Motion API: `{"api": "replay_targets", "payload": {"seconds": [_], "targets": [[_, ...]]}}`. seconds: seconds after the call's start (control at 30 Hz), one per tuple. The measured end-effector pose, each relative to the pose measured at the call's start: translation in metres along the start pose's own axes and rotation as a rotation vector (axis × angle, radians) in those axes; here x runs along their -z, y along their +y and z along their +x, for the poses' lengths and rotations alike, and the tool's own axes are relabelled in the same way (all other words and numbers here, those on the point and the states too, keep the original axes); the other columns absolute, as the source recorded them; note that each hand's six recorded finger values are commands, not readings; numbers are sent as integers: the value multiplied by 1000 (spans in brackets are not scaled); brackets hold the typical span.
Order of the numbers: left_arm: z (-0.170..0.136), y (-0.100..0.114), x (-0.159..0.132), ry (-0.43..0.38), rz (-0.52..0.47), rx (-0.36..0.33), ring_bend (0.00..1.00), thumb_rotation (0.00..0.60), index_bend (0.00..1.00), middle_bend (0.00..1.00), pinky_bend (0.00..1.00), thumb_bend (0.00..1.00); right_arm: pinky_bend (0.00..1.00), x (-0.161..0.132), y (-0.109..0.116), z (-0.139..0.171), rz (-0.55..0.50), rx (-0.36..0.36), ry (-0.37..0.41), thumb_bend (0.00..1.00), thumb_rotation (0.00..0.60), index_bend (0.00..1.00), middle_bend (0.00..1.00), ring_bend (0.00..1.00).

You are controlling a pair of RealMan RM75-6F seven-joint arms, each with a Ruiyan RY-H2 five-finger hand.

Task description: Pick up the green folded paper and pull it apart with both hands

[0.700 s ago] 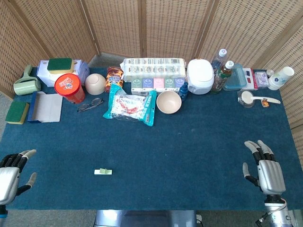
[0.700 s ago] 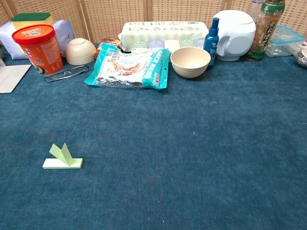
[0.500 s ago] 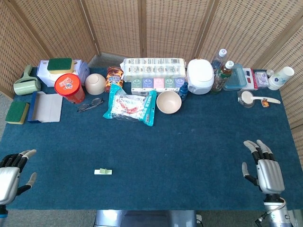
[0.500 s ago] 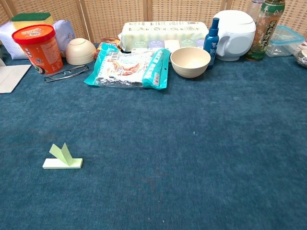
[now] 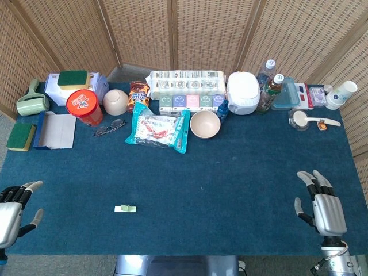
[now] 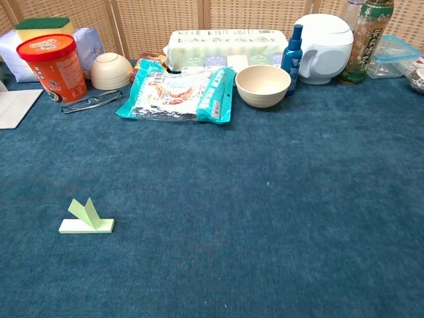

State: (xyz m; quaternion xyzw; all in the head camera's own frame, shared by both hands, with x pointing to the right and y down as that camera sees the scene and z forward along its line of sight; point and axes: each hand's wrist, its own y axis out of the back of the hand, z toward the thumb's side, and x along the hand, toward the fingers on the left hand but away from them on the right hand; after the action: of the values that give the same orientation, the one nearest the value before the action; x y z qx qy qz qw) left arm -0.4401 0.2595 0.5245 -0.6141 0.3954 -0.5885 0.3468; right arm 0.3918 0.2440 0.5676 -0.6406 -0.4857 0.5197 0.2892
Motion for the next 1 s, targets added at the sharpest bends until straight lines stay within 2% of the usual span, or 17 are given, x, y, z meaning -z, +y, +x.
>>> {"api": "replay_targets", "payload": {"seconds": [0.27,0.33,0.4,0.5,0.57,0.67,0.77,0.83,1.0], "targets": [[3,0,-4,-24,-3,15,275,600,195,245,172,346,114,0,-3,2,0,-13,0,532,600,152,202,61],[4,-1,-6,-31,-1,19,295,600,199,263,206,345,114,0,-4,3,-1,-16,-1,531,600,152,202,61],[5,-2,-7,-37,1,25,344,600,215,303,294,346,114,1,-4,3,-4,-16,-3,531,600,152,202,61],[9,-3,-9,-51,14,35,523,600,238,457,565,346,114,3,-4,5,-4,-15,-8,531,600,152,202,61],[12,-4,-11,-64,32,38,687,600,249,624,751,346,114,4,-4,6,-5,-16,-10,531,600,152,202,61],[17,-4,-15,-95,60,38,883,600,278,849,895,342,114,4,-5,7,-6,-16,-10,532,600,152,202,61],[20,-6,-18,-117,70,49,986,600,297,961,989,333,114,3,-5,7,-6,-17,-10,531,600,152,202,61],[22,-7,-20,-131,74,59,1000,600,306,992,1000,330,114,3,-5,7,-6,-19,-10,531,600,152,202,61],[27,-13,-23,-160,91,93,1000,600,317,1000,1000,333,114,3,-7,7,-6,-23,-12,532,600,152,202,61]]}}
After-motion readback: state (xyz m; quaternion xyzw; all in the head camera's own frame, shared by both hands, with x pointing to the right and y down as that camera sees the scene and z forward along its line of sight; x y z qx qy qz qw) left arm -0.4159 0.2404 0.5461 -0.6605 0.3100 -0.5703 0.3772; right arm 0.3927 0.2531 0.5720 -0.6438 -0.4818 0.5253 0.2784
